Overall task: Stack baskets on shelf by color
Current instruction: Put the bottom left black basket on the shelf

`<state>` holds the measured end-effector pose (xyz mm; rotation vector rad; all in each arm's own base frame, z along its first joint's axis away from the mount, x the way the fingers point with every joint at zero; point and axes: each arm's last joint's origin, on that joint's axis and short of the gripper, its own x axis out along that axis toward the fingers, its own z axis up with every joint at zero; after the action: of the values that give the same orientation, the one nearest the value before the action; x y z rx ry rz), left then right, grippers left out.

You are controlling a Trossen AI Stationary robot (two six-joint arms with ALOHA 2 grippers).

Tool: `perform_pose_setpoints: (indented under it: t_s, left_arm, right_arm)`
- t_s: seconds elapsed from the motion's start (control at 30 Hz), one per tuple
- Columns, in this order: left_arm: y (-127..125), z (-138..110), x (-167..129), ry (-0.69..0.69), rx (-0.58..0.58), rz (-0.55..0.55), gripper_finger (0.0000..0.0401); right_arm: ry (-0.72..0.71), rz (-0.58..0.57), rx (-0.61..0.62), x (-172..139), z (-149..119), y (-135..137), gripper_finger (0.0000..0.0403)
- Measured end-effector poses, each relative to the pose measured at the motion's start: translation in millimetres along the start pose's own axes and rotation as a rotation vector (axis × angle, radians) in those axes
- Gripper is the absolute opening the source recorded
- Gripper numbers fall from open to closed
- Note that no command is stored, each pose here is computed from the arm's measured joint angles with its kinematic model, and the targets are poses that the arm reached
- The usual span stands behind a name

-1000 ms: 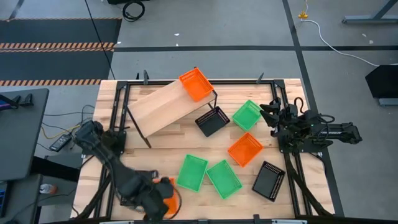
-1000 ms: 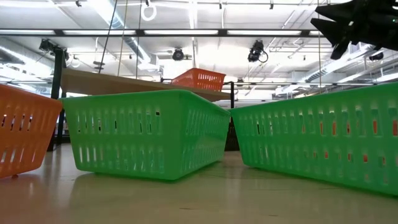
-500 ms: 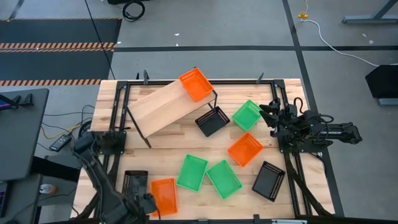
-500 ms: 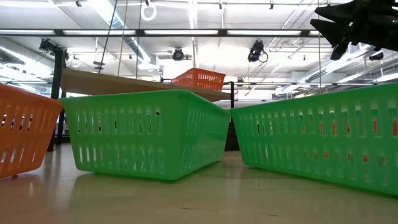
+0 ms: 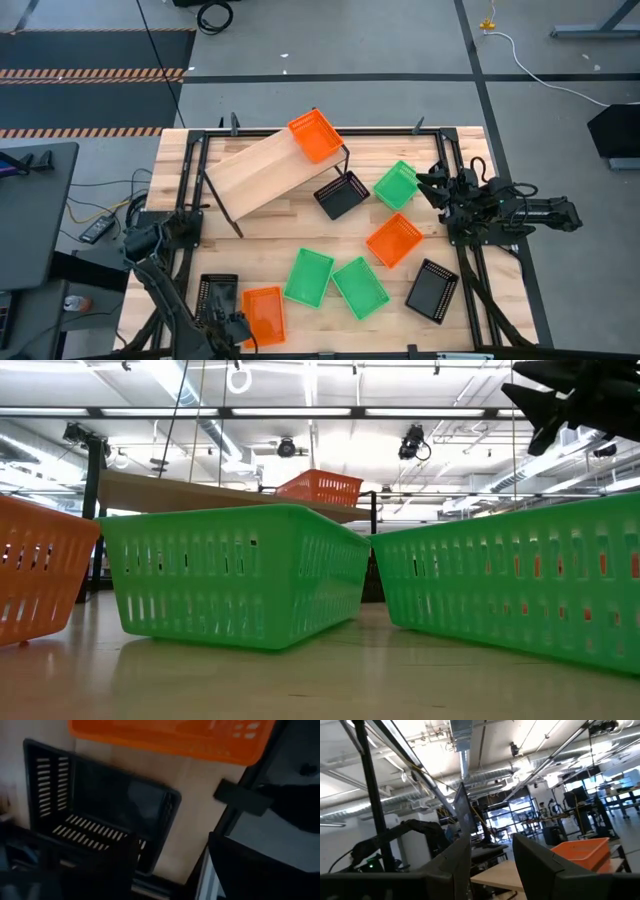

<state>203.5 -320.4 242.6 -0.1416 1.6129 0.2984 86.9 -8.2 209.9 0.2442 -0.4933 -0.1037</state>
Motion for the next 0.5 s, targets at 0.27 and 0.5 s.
perform_pose_setpoints:
  t_s: [0.27, 0.5]
  left_arm:
    - [-3, -11, 37, 0.043, -0.017, 0.013, 0.0218]
    - [1, -13, 72, 0.028, -0.004, 0.018, 0.0216]
  right_arm:
    - [0.012, 0.045, 0.027, 0, 0, 1, 0.0151]
    - [0.012, 0.046, 0.033, 0, 0, 1, 0.0151]
